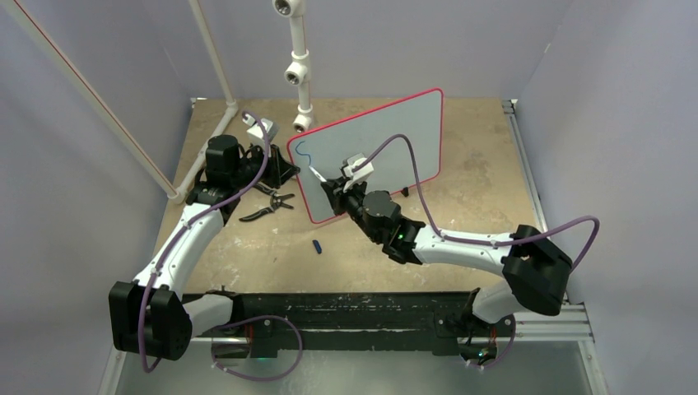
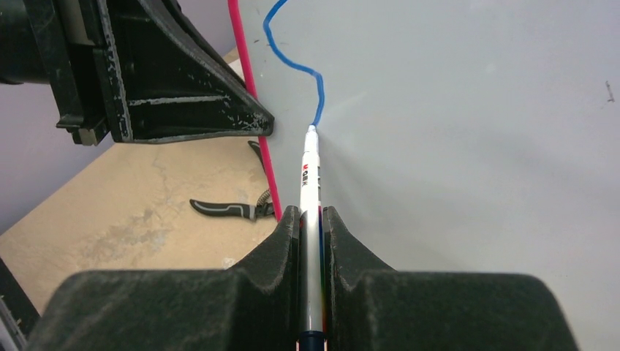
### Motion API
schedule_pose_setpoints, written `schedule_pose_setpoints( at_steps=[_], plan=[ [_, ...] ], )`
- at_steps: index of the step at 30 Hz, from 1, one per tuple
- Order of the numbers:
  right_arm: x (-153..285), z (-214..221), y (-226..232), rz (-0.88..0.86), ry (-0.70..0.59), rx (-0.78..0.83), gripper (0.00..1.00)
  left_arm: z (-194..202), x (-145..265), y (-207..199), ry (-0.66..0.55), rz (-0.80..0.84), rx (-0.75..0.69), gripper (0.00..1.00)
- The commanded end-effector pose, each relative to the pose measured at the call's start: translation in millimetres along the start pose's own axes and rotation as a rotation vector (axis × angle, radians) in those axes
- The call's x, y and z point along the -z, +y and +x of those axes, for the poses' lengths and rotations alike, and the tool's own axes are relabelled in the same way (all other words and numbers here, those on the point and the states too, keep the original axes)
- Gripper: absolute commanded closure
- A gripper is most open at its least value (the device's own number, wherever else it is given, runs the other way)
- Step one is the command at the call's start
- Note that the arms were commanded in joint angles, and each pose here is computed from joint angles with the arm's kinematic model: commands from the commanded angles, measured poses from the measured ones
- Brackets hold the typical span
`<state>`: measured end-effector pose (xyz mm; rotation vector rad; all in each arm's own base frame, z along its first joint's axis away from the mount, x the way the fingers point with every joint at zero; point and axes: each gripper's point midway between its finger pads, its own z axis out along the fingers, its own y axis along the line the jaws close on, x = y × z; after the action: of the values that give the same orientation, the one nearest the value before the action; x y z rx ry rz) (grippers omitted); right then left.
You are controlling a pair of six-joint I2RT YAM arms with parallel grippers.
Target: Write a sentence on the whiteboard
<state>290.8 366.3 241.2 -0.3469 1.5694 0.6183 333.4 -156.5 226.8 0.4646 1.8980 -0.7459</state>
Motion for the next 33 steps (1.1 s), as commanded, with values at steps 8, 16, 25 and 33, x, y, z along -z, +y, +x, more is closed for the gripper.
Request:
schedule_pose_setpoints(
  at_steps=[8,16,25,33],
  plan=[
    [3,-4,18,-0.057,-0.014,0.01,1.0,-11,5,-4,-0.042,0.006,-0.052,1.0],
    [18,-29,31,-0.151,-0.077,-0.021,1.0,-11,6,-3,-0.042,-0.005,-0.049,1.0],
    [36,-50,17,-0.139,-0.083,-0.049,1.0,-9,7,0,-0.04,-0.026,-0.039,1.0],
    [33,-53,-1,-0.201,-0.1,-0.049,1.0,-7,6,2,-0.036,-0.035,-0.04,1.0]
  ],
)
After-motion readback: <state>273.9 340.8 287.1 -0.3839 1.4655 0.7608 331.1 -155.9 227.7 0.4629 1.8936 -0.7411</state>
